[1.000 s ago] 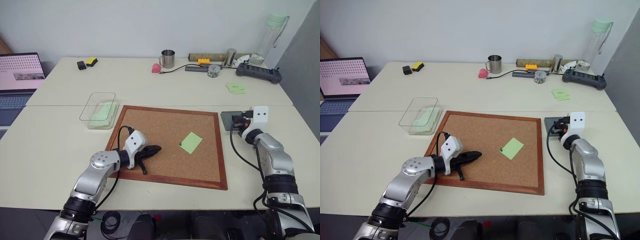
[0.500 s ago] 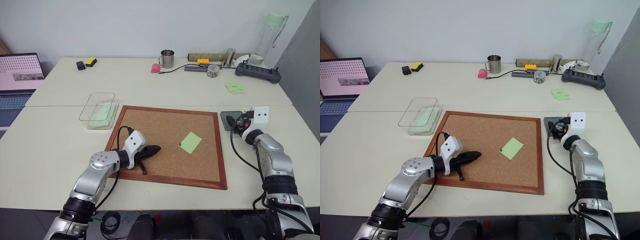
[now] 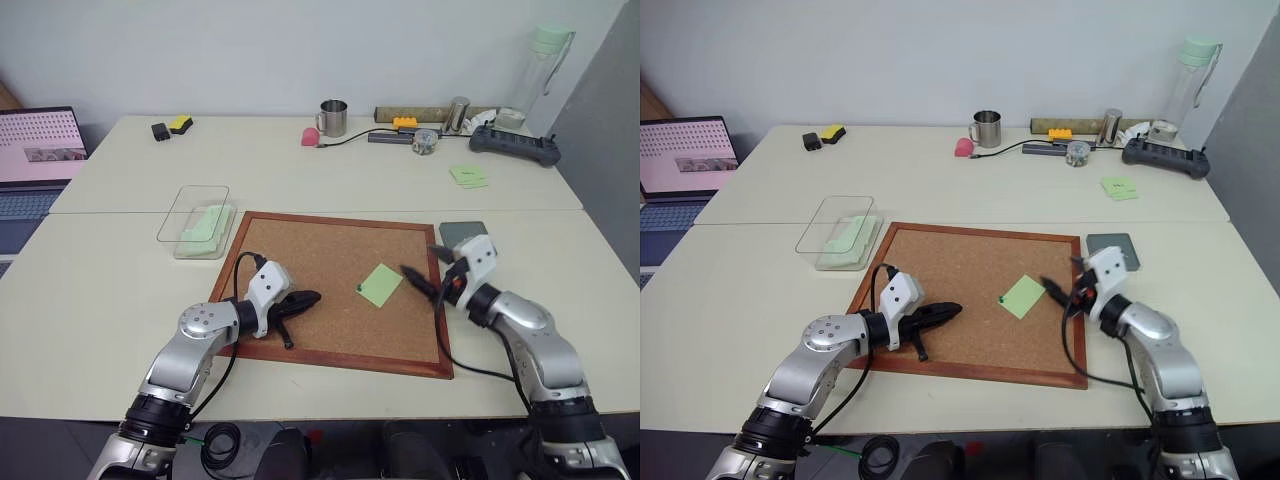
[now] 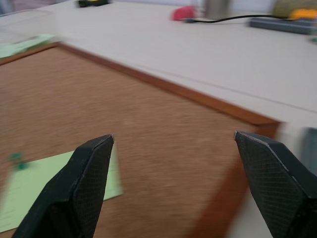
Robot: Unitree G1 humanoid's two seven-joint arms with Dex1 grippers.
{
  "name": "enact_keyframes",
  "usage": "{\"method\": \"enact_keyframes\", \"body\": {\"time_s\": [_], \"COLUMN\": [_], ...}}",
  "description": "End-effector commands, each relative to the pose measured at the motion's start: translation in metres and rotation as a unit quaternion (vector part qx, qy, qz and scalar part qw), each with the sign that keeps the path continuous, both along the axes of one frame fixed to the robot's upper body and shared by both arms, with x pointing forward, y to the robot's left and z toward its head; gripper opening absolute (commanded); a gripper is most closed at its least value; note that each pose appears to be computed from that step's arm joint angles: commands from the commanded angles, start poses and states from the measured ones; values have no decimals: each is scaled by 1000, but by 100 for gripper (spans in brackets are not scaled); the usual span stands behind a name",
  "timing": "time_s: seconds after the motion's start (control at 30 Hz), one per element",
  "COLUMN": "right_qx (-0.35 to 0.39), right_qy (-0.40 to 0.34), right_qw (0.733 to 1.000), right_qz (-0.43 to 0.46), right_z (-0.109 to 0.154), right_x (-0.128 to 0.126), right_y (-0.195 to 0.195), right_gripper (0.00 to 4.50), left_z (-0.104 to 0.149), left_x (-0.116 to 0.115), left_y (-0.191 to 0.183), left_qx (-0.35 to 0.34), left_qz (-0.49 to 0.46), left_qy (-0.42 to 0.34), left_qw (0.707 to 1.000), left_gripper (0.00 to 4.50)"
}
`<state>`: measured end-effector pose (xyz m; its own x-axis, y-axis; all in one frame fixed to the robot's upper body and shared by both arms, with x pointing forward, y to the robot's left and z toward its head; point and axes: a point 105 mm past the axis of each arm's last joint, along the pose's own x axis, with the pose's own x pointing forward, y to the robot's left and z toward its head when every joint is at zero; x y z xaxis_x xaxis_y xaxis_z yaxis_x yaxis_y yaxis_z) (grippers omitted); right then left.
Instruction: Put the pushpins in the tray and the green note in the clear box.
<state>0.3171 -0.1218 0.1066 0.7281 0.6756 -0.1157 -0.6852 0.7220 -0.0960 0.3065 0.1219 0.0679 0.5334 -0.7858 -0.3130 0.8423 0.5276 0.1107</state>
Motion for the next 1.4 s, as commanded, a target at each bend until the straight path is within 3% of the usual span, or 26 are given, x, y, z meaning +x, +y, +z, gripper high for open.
{"method": "enact_keyframes", "body": {"time_s": [0.03,0.43,0.97,1.03,1.23,1.4], "right_qx": [-15,-13,-12,-12,-5,22], "right_qy": [-6,10,13,13,9,-38], "right_qw": [999,999,997,997,996,997], "right_qz": [51,49,77,80,92,57], "right_z": [-1,-20,-24,-24,-18,14], "right_x": [-11,9,3,2,-1,10], "right_y": [27,63,73,73,73,64], "right_gripper": [408,408,32,3,3,3], "left_z": [-30,-29,-29,-29,-29,-30], "left_x": [-5,-5,-6,-6,-6,-6], "left_y": [10,9,10,10,9,8], "left_qx": [38,39,36,36,34,34], "left_qz": [15,13,20,20,20,19], "left_qy": [54,51,51,51,51,52], "left_qw": [998,998,998,998,998,998], "left_gripper": [0,0,0,0,0,0]}}
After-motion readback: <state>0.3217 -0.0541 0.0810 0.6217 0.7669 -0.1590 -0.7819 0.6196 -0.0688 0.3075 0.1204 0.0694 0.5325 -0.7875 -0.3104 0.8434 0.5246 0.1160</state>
